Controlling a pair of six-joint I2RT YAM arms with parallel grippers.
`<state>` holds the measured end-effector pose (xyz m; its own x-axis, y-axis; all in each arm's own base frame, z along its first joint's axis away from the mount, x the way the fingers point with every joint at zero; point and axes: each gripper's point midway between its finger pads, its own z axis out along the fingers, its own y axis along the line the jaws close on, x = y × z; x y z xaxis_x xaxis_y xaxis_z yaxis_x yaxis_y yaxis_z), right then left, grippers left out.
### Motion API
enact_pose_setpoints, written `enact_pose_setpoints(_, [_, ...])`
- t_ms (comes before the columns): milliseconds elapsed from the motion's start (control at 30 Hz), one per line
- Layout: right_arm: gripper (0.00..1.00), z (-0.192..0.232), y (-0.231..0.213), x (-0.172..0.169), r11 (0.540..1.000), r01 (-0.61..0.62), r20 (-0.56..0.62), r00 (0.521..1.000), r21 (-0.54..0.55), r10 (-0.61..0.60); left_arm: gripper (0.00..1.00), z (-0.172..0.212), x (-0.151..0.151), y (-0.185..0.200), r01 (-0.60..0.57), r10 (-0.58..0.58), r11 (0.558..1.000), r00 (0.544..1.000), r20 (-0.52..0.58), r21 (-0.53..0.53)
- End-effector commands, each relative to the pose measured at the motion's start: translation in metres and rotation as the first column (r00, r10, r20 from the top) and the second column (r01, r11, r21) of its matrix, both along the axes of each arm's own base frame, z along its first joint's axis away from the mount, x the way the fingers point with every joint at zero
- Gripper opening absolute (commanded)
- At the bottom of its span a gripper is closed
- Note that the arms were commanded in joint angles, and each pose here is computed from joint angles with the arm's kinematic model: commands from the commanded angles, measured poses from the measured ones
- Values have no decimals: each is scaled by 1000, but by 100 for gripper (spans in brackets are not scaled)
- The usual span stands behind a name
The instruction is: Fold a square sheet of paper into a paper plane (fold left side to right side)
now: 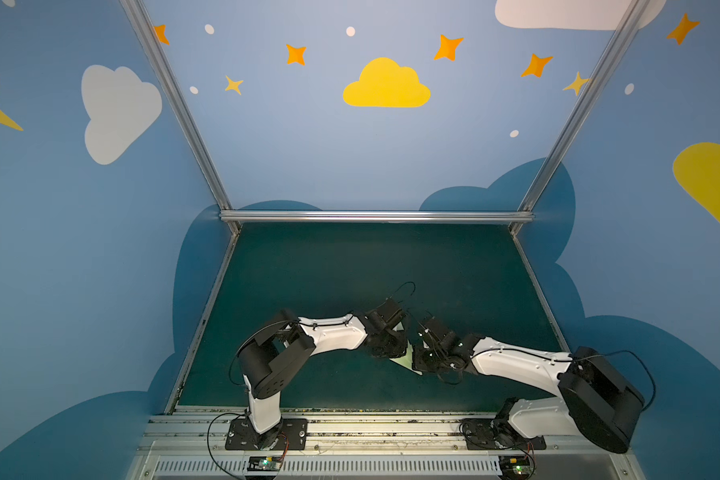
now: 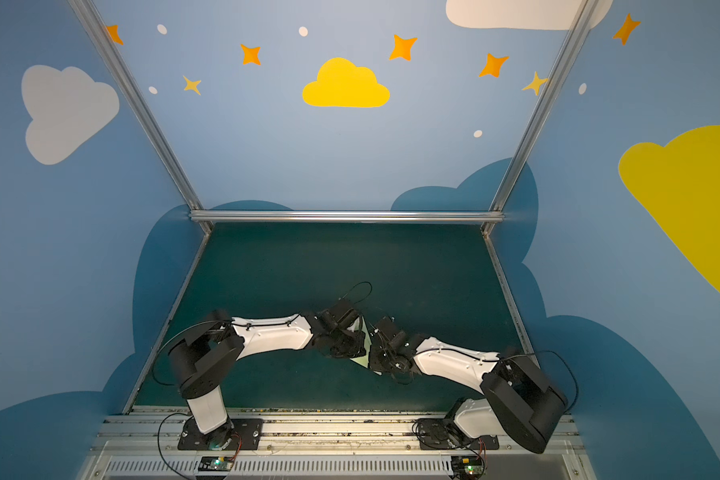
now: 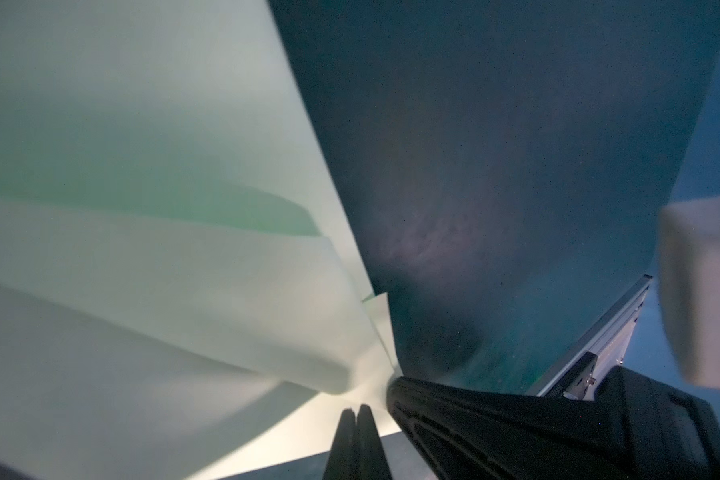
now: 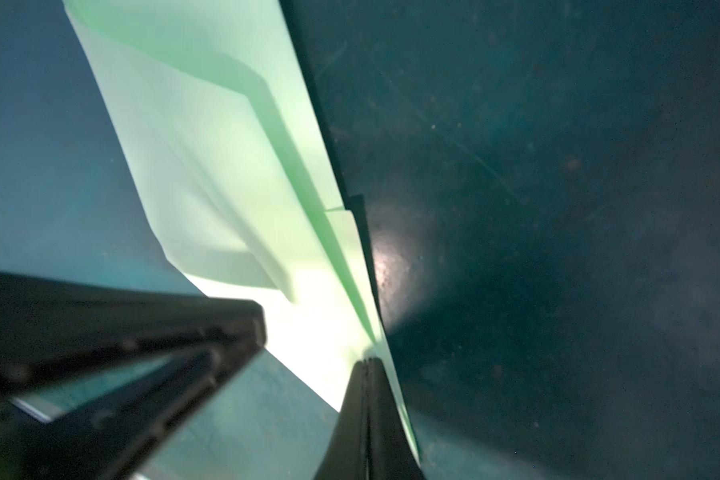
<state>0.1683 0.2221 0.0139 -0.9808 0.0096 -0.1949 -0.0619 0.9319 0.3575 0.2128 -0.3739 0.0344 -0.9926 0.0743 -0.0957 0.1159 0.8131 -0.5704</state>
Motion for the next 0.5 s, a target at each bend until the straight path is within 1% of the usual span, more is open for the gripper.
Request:
enact_pose_setpoints(0, [0, -34, -27, -30, 993, -19, -122, 993, -119, 4, 4, -5, -1, -10, 7, -7, 1000, 1000, -15, -11])
enact_pose_setpoints(100, [0, -34, -27, -31, 992, -18, -126, 992, -124, 2, 4, -13, -4, -12, 12, -12, 1000, 999, -32, -3])
enact_pose_setpoints(233, [0, -35, -29, -33, 991, -17, -129, 992, -129, 0, 4, -27, -8, -3, -2, 3, 1000, 999, -49, 22])
enact_pose_setpoints(367, [0, -36, -31, -34, 991, -16, -131, 991, -133, -2, 4, -38, -6, 12, -31, 33, 998, 998, -53, 51])
enact_pose_setpoints(467, [0, -36, -32, -35, 991, -14, -131, 991, -135, -4, 4, -45, 2, 28, -67, 70, 995, 996, -53, 69])
